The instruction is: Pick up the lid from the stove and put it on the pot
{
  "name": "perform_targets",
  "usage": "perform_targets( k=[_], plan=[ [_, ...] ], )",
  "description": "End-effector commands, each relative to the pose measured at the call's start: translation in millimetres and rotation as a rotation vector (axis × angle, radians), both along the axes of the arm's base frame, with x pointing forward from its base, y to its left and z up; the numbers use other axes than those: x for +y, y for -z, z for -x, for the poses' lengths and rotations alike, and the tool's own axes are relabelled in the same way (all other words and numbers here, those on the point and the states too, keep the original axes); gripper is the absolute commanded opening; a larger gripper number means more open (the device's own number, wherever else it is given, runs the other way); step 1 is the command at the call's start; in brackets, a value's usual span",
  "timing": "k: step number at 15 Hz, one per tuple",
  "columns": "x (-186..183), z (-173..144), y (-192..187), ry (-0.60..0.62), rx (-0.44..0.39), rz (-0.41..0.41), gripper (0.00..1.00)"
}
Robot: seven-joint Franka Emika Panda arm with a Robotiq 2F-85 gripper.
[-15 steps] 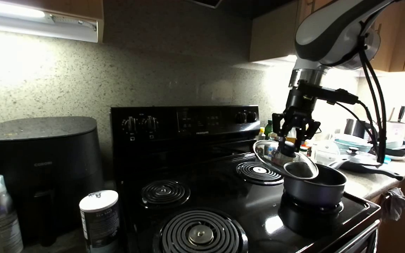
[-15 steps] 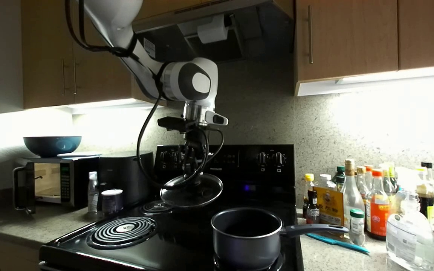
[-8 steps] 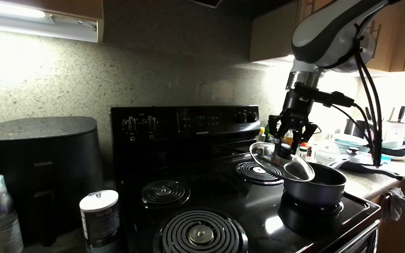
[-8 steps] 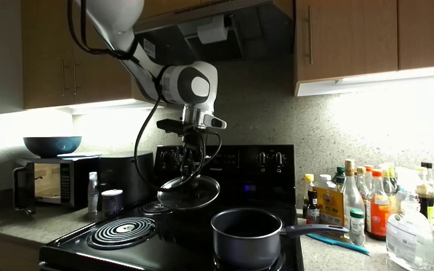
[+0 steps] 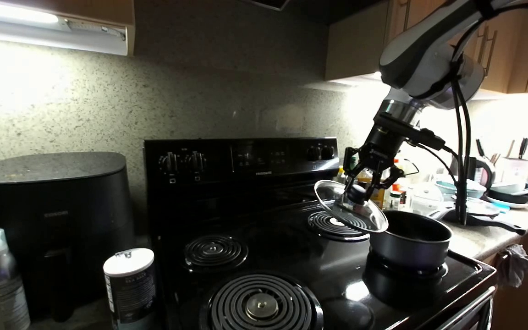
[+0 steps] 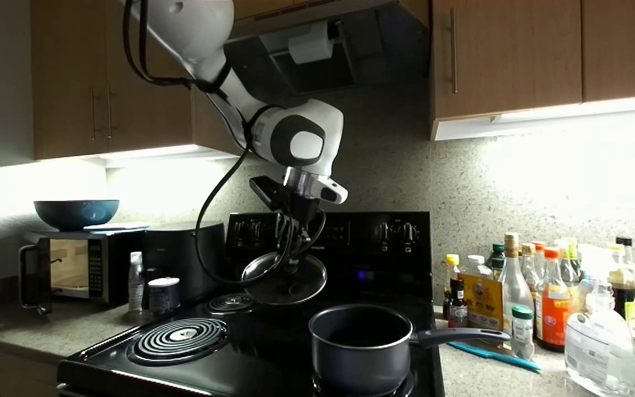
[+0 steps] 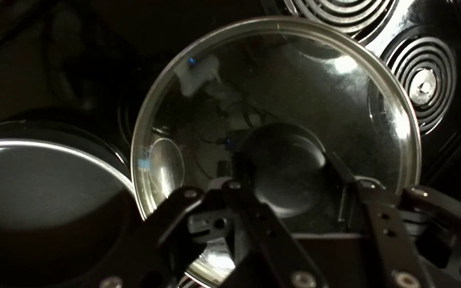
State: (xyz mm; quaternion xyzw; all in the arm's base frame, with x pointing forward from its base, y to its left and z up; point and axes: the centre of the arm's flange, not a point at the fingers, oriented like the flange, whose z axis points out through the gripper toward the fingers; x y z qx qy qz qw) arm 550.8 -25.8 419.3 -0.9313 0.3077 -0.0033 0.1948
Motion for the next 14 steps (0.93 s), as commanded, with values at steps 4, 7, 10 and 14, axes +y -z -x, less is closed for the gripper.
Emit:
perform_targets(
  k=[4, 7, 10, 14],
  plan=[
    [-8, 4, -5, 0.027, -0.012, 0.013, 0.23],
    [-28, 15, -14, 0.082, -0.048, 0.013, 0.23],
    [-66, 23, -15, 0.126, -0.05, 0.004, 0.23],
    [-86, 16, -6, 0.159, -0.024, 0.008, 0.48]
  ],
)
